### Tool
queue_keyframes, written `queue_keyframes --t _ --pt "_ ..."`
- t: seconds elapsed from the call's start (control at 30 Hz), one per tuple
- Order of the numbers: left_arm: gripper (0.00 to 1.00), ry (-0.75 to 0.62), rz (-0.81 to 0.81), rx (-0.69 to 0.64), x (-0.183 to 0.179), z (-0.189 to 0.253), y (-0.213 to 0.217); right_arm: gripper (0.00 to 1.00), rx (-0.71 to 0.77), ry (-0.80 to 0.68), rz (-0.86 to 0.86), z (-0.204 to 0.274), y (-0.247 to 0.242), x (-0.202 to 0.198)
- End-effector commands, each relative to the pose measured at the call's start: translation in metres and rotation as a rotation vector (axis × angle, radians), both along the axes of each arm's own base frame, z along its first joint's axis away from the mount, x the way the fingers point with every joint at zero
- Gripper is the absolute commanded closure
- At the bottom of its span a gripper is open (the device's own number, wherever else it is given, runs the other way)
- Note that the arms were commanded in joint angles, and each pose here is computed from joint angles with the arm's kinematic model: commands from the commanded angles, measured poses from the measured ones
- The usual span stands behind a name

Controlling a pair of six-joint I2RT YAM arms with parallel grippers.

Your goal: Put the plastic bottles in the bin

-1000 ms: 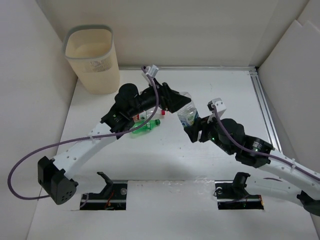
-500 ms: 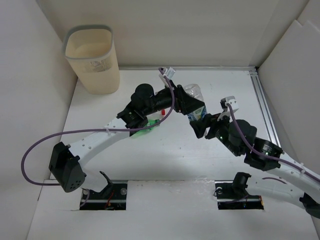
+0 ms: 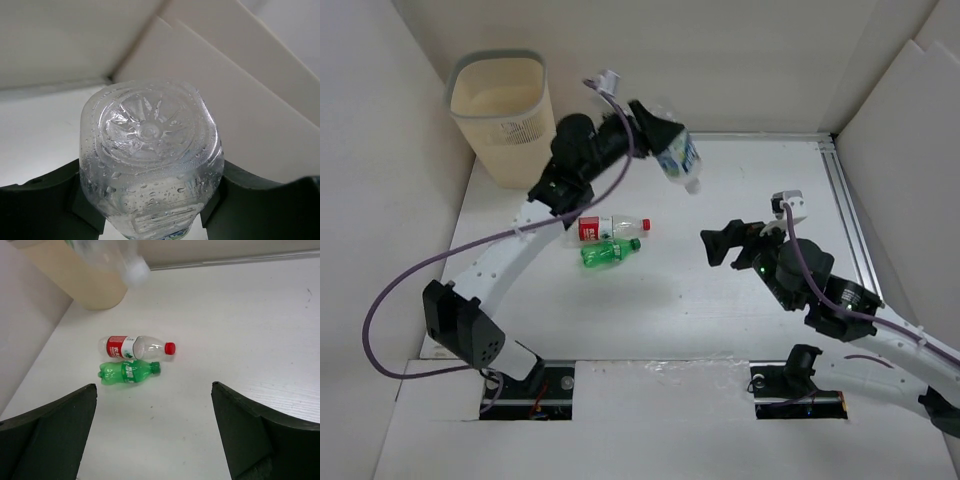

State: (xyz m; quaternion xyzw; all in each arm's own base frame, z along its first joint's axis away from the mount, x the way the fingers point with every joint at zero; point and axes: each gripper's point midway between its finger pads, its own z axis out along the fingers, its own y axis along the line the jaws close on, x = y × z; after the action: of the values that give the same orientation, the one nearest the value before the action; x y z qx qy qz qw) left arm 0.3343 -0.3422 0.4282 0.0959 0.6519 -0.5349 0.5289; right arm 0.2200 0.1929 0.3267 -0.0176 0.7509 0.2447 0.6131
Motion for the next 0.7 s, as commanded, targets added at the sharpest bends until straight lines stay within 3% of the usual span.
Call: queue_keyframes --t 0.0,0.03,0.17,0.33,0.53,0.67 --pt "1.00 -0.077 0.361 -0.030 0.075 0.055 0.090 0.00 0.025 -0.002 -0.076 -0.002 -0.018 0.001" --pt "1.00 -0.126 0.477 -0.035 0.097 0.079 0.129 0.00 0.034 -0.007 -0.076 -0.001 -0.021 -0.001" --pt "1.00 -0.164 0.782 0.029 0.159 0.091 0.207 0.00 0.045 0.002 -0.047 -0.009 -0.020 -0.006" --pt "1.00 -0.143 1.075 0.052 0.221 0.081 0.304 0.00 0.034 0.037 0.042 -0.026 -0.004 -0.013" --pt "1.00 -0.101 1.312 0.074 0.246 0.067 0.396 0.00 0.006 0.072 0.070 -0.047 -0.002 -0.018" --pt "1.00 -0.117 1.336 0.022 0.245 0.069 0.432 0.00 0.019 0.069 0.093 -0.055 0.004 -0.019"
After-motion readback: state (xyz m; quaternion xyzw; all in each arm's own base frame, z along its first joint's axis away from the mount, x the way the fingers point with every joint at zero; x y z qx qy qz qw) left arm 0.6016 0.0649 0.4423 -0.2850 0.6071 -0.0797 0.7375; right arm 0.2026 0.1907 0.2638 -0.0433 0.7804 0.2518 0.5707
